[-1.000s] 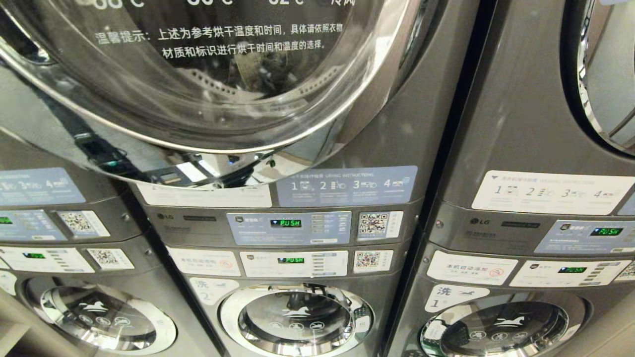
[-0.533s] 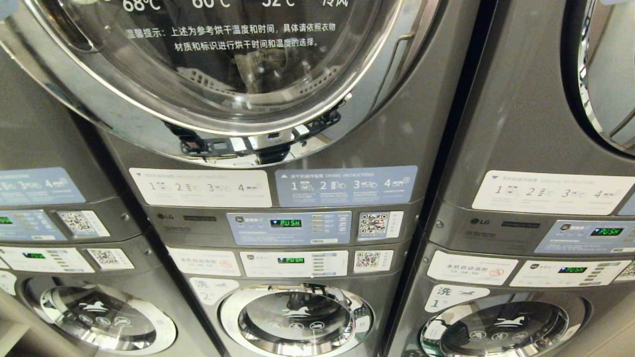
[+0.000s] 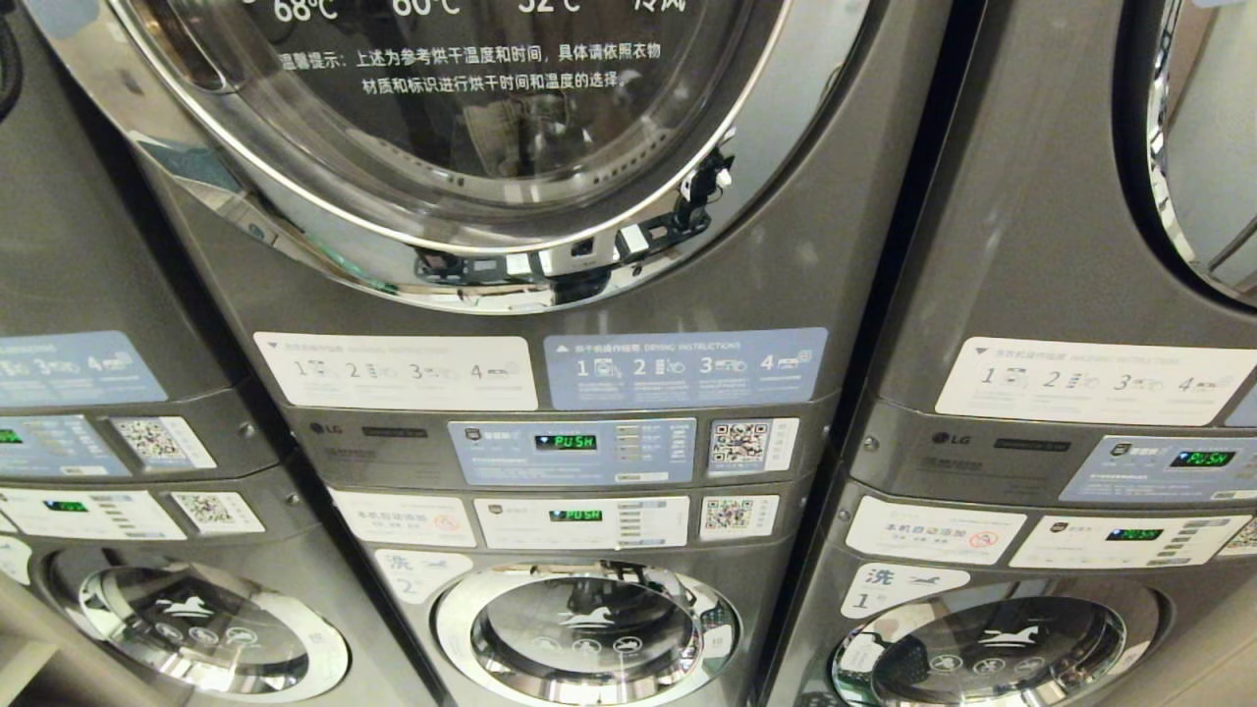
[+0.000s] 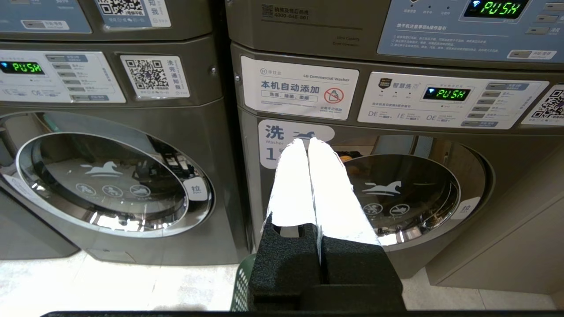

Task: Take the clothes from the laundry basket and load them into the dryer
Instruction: Close the dryer

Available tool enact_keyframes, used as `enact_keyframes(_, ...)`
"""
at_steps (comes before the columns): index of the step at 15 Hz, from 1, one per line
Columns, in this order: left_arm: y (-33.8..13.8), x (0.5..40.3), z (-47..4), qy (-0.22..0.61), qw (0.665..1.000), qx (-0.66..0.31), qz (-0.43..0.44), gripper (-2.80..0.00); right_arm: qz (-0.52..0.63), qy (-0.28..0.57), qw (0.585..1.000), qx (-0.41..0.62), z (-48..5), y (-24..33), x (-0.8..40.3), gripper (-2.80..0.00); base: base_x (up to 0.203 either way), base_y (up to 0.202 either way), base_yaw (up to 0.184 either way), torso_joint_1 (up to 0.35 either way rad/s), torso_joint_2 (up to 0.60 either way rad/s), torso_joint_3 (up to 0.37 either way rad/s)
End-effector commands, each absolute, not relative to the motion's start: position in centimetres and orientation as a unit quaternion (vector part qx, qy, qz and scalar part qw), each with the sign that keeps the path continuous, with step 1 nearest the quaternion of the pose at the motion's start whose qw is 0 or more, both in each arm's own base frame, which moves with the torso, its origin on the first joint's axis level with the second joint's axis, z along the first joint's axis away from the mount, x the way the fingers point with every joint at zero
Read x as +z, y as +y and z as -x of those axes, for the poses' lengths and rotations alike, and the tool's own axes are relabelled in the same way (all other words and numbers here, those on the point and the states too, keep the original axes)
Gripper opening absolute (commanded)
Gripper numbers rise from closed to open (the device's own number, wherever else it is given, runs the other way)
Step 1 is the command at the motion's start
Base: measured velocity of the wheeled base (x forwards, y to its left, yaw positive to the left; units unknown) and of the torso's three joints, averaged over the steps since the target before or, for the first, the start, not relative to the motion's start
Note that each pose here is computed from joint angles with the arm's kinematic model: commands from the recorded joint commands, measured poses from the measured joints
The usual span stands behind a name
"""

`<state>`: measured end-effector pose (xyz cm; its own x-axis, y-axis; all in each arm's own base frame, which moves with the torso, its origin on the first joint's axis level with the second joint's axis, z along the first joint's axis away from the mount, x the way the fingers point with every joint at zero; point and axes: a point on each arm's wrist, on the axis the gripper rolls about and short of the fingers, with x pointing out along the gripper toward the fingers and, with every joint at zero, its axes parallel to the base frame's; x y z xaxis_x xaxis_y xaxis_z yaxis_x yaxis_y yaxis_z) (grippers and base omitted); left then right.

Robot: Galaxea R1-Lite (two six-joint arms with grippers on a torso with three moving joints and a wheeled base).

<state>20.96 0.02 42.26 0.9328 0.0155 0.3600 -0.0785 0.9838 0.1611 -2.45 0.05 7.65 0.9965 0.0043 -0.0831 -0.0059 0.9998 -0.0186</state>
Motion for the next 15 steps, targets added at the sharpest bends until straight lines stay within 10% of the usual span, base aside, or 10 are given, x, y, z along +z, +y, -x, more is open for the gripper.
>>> enact_keyframes(1, 0.1, 41.9, -22.0, -0.174, 0.980, 0.026, -0.088, -2.80, 0.010, 0.042, 0.999, 0.003, 2.4, 0.1, 7.7, -2.80, 0.000, 0.000, 0.000, 0.000, 0.00, 0.000)
enact_keyframes(15, 0.7, 41.0, -28.0, -0.154, 0.984, 0.032, -0.087, -2.80, 0.010, 0.031, 0.999, 0.003, 2.6, 0.1, 7.6, -2.80, 0.000, 0.000, 0.000, 0.000, 0.00, 0.000)
